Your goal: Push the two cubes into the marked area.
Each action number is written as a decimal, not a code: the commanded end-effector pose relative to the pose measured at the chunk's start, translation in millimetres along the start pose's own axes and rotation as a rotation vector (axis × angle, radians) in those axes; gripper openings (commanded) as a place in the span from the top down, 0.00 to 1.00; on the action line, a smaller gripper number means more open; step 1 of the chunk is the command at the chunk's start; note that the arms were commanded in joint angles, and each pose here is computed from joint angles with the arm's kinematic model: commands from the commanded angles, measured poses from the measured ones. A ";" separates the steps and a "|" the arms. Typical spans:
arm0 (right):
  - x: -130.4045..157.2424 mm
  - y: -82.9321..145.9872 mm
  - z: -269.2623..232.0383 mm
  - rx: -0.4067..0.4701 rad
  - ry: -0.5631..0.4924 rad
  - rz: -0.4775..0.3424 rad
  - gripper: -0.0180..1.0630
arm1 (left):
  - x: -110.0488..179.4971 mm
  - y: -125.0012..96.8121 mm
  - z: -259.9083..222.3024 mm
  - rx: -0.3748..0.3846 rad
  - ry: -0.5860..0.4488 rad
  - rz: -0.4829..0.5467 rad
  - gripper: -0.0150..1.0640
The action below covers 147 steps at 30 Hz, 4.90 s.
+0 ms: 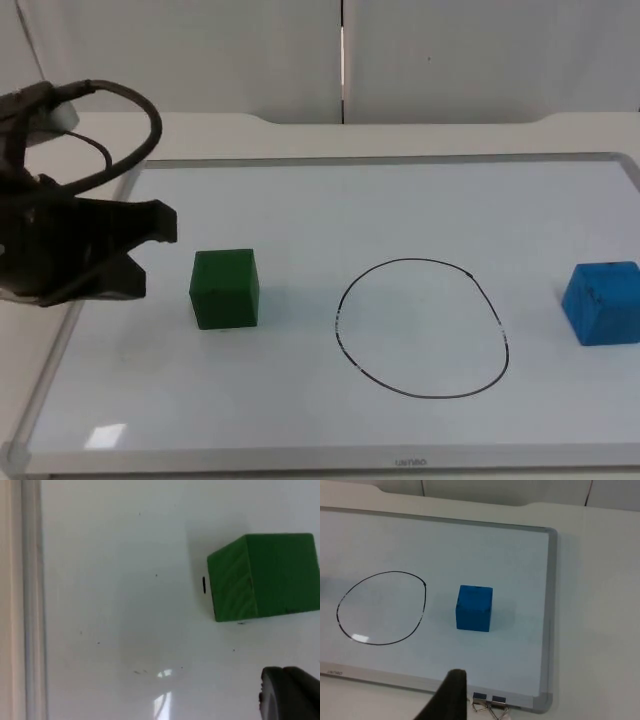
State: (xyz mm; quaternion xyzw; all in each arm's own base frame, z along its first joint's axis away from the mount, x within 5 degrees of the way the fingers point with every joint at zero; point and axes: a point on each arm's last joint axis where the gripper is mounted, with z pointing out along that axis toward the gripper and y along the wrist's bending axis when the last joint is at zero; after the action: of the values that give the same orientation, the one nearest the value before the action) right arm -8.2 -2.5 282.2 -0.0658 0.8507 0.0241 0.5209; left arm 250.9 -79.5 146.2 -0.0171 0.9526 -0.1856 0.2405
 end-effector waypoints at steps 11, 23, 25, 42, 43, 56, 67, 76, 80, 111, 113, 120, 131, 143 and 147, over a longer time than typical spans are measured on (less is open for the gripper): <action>1.0 0.0 1.8 0.007 -0.001 0.003 0.01 | -22.6 7.5 40.1 -0.072 0.001 -0.034 0.99; 1.0 0.0 1.8 0.007 -0.001 0.003 0.01 | -43.6 9.0 71.1 -0.084 0.002 -0.022 0.99; 1.0 0.0 1.8 0.007 -0.001 0.003 0.01 | -44.2 11.9 78.5 -0.100 0.007 -0.021 0.99; 1.0 0.0 1.8 0.007 -0.001 0.003 0.01 | -36.8 16.4 93.4 -0.099 0.060 -0.030 0.99; 1.0 0.0 1.8 0.007 -0.001 0.003 0.01 | -36.4 15.9 93.4 -0.094 0.064 -0.030 0.99; 1.0 0.0 1.8 0.007 -0.001 0.003 0.01 | -40.7 -9.1 97.2 -0.049 0.050 0.025 0.99; 1.0 0.0 1.8 0.007 -0.001 0.003 0.01 | -33.1 -26.1 100.2 -0.026 0.065 0.066 0.99; 1.0 0.0 1.8 0.007 -0.001 0.003 0.01 | -31.7 -27.9 100.1 -0.006 0.081 0.056 0.99; 1.0 0.0 1.8 0.007 -0.001 0.003 0.01 | -31.1 -29.4 100.3 -0.002 0.082 0.047 0.99; 1.0 0.0 1.8 0.007 -0.001 0.003 0.01 | -15.0 -59.7 104.5 0.025 0.096 0.100 0.99; 1.0 0.0 1.8 0.007 -0.001 0.003 0.01 | -12.7 -63.1 105.1 0.024 0.096 0.111 0.99; 1.0 0.0 1.8 0.007 -0.001 0.003 0.01 | -9.2 -63.5 108.6 0.024 0.110 0.105 0.99; 1.0 0.0 1.8 0.007 -0.001 0.003 0.01 | -7.9 -65.4 108.5 0.039 0.120 0.086 0.99; 1.0 0.0 1.8 0.007 -0.001 0.003 0.01 | -5.7 -68.9 108.8 0.045 0.123 0.090 0.99; 1.0 0.0 1.8 0.007 -0.001 0.003 0.01 | -3.3 -74.8 109.5 0.035 0.110 0.110 0.99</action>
State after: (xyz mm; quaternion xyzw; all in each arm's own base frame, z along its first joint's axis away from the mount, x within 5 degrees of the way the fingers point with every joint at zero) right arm -8.2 -2.5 282.2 -0.0658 0.8507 0.0241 0.5209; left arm 300.5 -182.9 85.0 0.0565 0.9610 -0.1872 0.1955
